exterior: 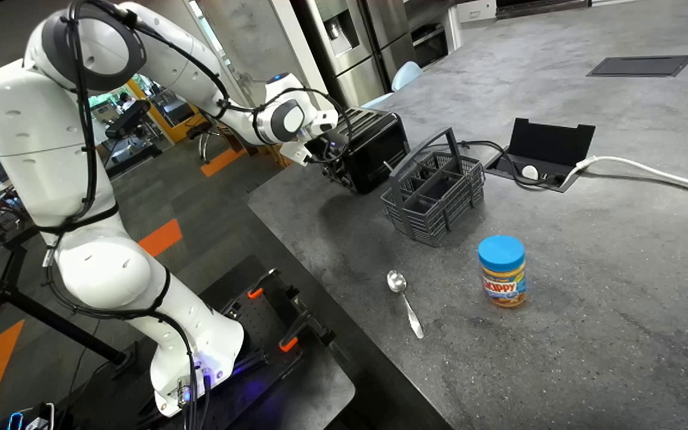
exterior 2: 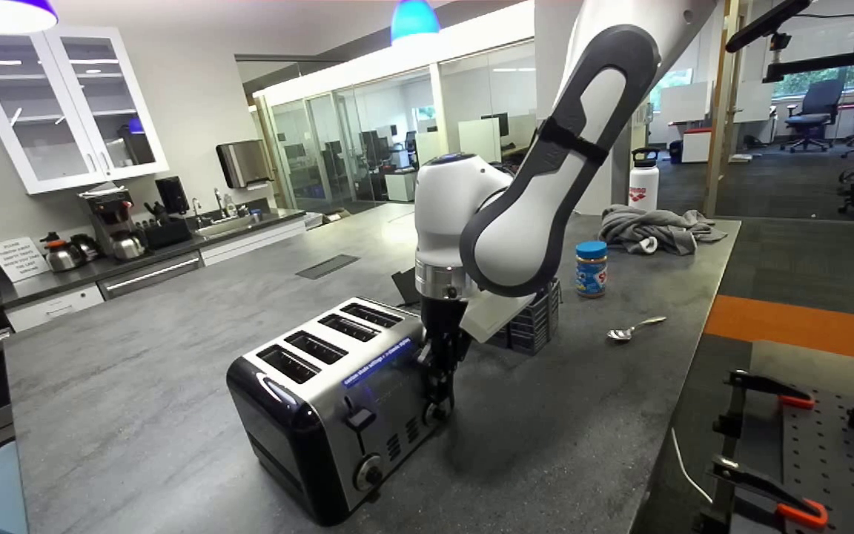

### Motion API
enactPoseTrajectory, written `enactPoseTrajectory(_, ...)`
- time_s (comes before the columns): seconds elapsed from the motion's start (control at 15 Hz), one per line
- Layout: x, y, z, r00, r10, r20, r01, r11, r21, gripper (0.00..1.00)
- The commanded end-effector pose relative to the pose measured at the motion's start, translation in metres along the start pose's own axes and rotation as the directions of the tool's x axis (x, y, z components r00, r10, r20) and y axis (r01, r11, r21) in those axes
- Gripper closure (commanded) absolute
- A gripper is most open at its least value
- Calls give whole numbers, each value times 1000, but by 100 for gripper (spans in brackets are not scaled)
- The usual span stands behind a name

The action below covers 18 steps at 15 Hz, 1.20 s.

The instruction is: Push down the lever on the right

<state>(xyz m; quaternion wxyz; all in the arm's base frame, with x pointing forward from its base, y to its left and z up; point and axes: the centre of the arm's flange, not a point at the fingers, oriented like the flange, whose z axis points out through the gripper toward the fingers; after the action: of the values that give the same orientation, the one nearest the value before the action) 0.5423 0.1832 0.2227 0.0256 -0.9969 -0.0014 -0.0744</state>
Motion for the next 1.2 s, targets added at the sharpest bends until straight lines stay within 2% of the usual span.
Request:
enactPoseTrajectory(0.0, -3, 5, 36, 1000, -1, 6, 1, 1000, 8, 100)
enactPoseTrajectory(0.27, -5, 7, 44, 1000, 0, 7, 0, 1000, 5, 100)
enactPoseTrajectory(0.47, -5, 3, 35, 1000, 1, -9, -1, 1000, 5, 100)
enactPoseTrajectory(0.73, -10, -9, -13, 999, -3, -51, 4, 1000, 27, 100)
enactPoseTrajectory(1.13, -25, -34, -97, 983, -35, -180, 45, 998, 51, 100)
